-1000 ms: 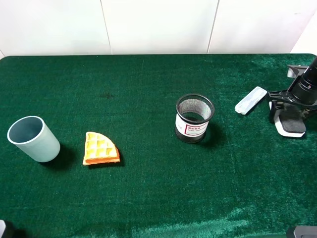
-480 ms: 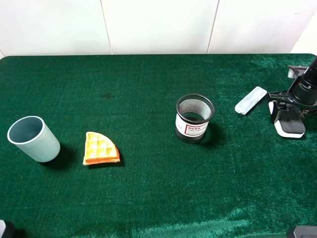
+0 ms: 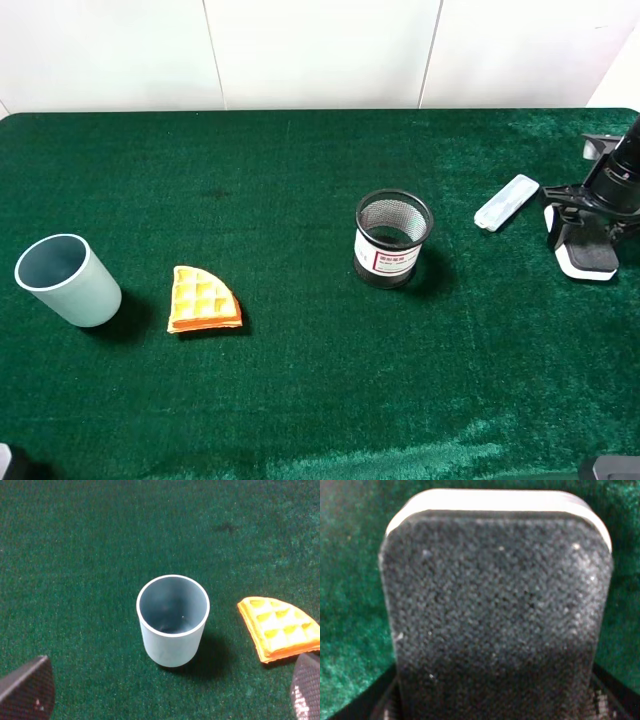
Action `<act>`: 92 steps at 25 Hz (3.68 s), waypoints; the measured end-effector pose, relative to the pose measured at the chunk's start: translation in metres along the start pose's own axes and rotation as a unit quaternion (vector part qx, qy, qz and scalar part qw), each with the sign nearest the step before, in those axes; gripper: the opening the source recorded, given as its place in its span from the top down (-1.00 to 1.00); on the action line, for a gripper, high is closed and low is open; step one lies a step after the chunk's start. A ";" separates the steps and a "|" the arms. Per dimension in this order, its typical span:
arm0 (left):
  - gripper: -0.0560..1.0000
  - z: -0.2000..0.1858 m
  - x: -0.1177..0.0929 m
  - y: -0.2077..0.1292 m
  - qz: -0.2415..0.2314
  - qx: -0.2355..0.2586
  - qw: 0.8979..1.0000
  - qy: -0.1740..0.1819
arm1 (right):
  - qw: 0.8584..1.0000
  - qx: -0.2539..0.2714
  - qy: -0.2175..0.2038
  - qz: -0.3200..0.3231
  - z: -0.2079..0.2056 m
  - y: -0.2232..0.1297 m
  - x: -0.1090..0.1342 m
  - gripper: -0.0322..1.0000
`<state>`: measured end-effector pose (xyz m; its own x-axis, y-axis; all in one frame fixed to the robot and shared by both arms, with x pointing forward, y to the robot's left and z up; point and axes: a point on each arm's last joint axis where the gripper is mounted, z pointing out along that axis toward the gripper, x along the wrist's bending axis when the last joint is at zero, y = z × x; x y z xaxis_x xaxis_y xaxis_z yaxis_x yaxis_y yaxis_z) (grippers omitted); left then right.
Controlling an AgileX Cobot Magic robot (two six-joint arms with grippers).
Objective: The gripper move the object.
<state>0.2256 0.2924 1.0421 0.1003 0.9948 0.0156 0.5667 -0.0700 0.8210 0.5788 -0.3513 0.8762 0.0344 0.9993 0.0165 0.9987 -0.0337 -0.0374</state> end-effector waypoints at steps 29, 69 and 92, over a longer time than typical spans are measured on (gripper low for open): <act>-0.91 0.000 0.000 0.000 0.000 0.000 1.000 0.000 | 0.995 -0.060 0.071 0.036 -0.138 -0.053 0.027 0.04; -0.91 0.000 0.000 0.000 0.000 0.000 1.000 0.001 | 0.978 -0.075 0.122 -0.151 -0.185 -0.137 0.238 0.04; -0.91 0.000 0.000 0.000 0.000 0.000 1.000 0.001 | 0.968 -0.109 0.169 -0.147 -0.157 -0.063 0.339 0.04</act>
<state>0.2256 0.2926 1.0421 0.0987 0.9950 0.0180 0.5668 -0.0710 0.8208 0.5336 -0.0135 1.0411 -0.2796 0.9043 0.3227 0.9500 0.2117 0.2296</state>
